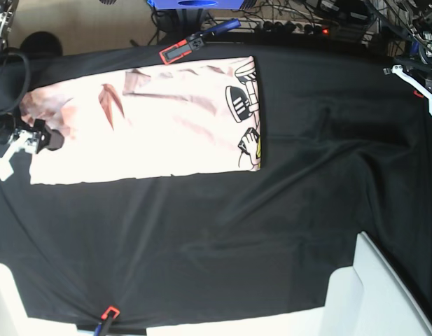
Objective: Fold the T-shirt properly
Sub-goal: 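Pull the shirt end with the right gripper, sliding the shirt toward it, then lift the shirt end with the right gripper and fold it over the shirt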
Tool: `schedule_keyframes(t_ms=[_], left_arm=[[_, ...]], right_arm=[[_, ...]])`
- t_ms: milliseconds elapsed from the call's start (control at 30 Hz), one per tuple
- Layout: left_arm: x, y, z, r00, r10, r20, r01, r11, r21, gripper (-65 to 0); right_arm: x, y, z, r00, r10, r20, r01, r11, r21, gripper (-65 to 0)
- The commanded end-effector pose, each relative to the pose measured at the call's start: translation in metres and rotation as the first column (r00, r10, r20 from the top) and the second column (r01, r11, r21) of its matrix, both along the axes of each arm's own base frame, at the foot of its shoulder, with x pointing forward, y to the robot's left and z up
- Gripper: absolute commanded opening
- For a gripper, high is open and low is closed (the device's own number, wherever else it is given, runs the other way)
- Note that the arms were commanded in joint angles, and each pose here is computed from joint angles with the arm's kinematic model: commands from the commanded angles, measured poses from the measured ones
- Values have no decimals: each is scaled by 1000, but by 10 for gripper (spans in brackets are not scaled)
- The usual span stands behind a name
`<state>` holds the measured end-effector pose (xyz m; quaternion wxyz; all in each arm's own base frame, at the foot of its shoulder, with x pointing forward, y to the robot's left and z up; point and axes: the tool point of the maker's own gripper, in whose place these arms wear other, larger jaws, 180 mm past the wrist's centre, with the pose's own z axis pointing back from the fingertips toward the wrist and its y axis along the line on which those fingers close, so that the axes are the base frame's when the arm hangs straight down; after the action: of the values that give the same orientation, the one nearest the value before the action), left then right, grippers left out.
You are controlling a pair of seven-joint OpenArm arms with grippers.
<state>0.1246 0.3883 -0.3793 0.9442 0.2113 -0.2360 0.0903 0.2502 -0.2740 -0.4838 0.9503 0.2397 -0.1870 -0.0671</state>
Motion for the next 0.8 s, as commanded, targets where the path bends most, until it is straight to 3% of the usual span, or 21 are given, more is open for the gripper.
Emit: schedule_keyframes(t_ms=[0, 100, 300, 633, 767], left_arm=[[5, 6, 11, 1000, -4, 25, 3, 1000, 30, -650], [2, 3, 7, 1000, 8, 25, -9, 1000, 16, -650], [2, 2, 6, 1000, 10, 25, -10, 1000, 13, -650], [1, 2, 5, 1000, 8, 22, -9, 1000, 13, -650], [1, 1, 5, 1000, 7, 20, -7, 1000, 12, -650]], right_arm=[[-3, 4, -1, 999, 29, -21, -29, 1000, 1, -67], [-4, 5, -2, 999, 29, -24, -29, 1000, 1, -225], [-6, 5, -4, 999, 30, -32, -30, 1000, 3, -650], [-7, -25, 6, 999, 27, -31, -29, 998, -62, -647], [-5, -39, 15, 999, -38, -24, 35, 991, -130, -647]])
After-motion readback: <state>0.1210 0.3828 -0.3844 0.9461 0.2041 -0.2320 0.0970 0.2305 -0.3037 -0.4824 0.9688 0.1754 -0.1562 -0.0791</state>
